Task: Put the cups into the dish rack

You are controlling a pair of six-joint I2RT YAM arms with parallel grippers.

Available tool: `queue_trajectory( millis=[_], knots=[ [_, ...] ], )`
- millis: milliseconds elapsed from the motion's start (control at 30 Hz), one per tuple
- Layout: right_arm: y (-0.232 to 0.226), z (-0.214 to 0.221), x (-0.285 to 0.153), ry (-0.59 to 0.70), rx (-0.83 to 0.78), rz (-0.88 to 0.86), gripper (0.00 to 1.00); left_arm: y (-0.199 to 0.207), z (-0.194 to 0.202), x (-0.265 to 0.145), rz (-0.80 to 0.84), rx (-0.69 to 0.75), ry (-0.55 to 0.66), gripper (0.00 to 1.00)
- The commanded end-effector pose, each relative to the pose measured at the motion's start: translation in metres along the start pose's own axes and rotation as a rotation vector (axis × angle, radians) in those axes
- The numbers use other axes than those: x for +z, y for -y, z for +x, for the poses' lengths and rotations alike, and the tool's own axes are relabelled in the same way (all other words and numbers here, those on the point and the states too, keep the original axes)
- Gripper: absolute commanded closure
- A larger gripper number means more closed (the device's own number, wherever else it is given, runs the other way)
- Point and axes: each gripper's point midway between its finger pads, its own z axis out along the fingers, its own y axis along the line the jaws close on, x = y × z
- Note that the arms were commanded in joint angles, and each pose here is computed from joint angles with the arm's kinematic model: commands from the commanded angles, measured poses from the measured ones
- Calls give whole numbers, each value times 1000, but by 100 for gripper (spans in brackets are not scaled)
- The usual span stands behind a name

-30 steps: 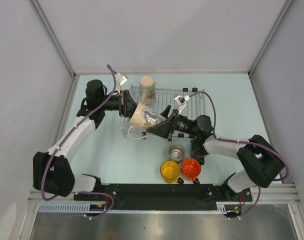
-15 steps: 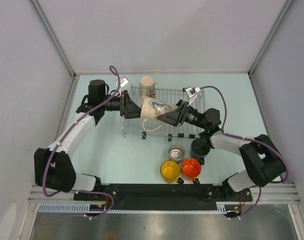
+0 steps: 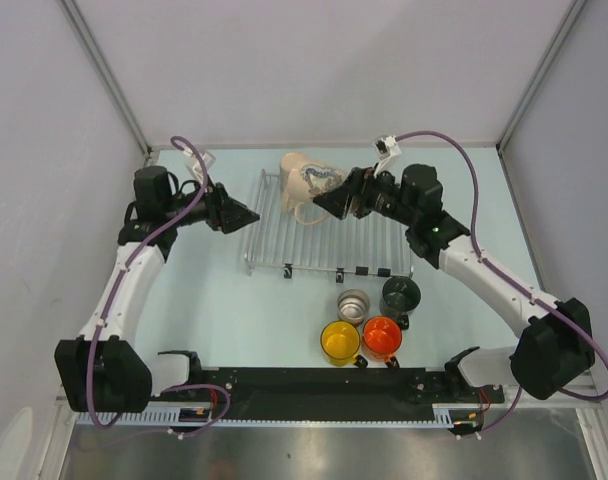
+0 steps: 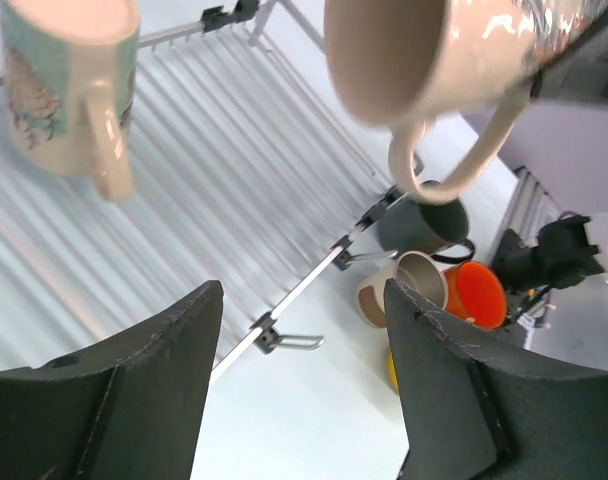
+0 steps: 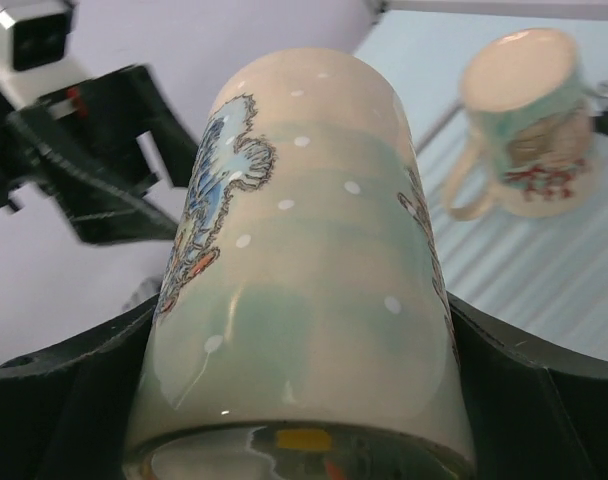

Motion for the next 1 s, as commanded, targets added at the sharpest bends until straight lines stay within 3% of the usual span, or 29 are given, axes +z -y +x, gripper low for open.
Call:
queue_trajectory(
  millis=[0,400,567,733,967],
  knots=[
    [29,-27,-4,-18,-125,254,100,-11,17,-6,-45,46,0,30],
    [124,-6,-8,-259,-123,791,100,-42,74,-10,-69,18,-52,32],
    [132,-37,-5,-253,-141,890,100,-46,88,-12,-42,-5,-47,34],
    [161,-29,-6,-356,-137,1006,100,-51,97,-10,-20,-39,-61,35],
    [191,-28,-17,-401,-108,1105,100,-55,97,-15,0,-56,-44,36]
  ],
)
